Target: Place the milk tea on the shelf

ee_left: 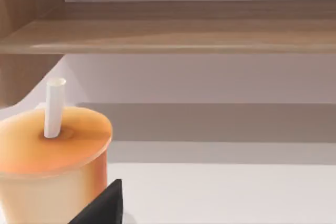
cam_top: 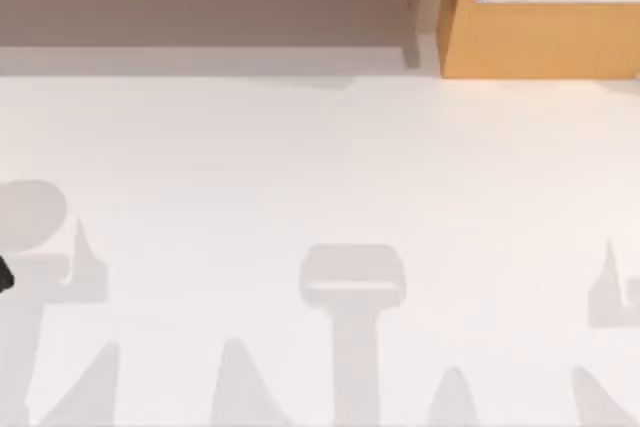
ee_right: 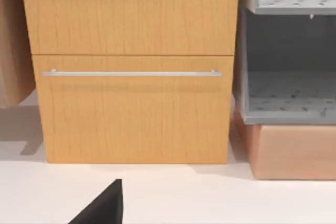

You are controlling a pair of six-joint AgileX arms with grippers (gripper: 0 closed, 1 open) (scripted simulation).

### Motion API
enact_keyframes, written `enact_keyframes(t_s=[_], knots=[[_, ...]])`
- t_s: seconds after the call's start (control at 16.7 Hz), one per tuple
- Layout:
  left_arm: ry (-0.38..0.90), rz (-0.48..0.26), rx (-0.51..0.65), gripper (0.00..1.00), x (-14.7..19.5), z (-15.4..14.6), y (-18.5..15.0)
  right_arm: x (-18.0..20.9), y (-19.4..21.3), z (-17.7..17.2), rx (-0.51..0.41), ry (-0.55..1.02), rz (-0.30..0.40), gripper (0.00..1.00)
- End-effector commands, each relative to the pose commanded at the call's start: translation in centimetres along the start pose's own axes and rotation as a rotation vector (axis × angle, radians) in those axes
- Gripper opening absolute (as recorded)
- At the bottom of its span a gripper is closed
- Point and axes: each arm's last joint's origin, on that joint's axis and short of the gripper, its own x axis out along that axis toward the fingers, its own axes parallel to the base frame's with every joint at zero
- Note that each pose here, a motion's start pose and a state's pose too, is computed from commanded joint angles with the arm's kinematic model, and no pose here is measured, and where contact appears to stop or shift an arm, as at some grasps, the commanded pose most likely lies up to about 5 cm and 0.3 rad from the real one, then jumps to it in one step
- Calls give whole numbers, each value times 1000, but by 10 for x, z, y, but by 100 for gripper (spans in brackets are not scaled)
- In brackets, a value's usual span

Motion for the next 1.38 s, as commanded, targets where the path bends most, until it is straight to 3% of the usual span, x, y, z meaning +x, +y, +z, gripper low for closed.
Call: enact_keyframes(t_s=[0.36,0.78,1.38], knots=[[60,2,-7,100,38,-9,43,0,0,0,0,0,0,100],[89,-27,-30,100,59,-52,99,0,0,0,0,0,0,100],[74,-51,-25,100,56,-71,117,0,0,0,0,0,0,100]])
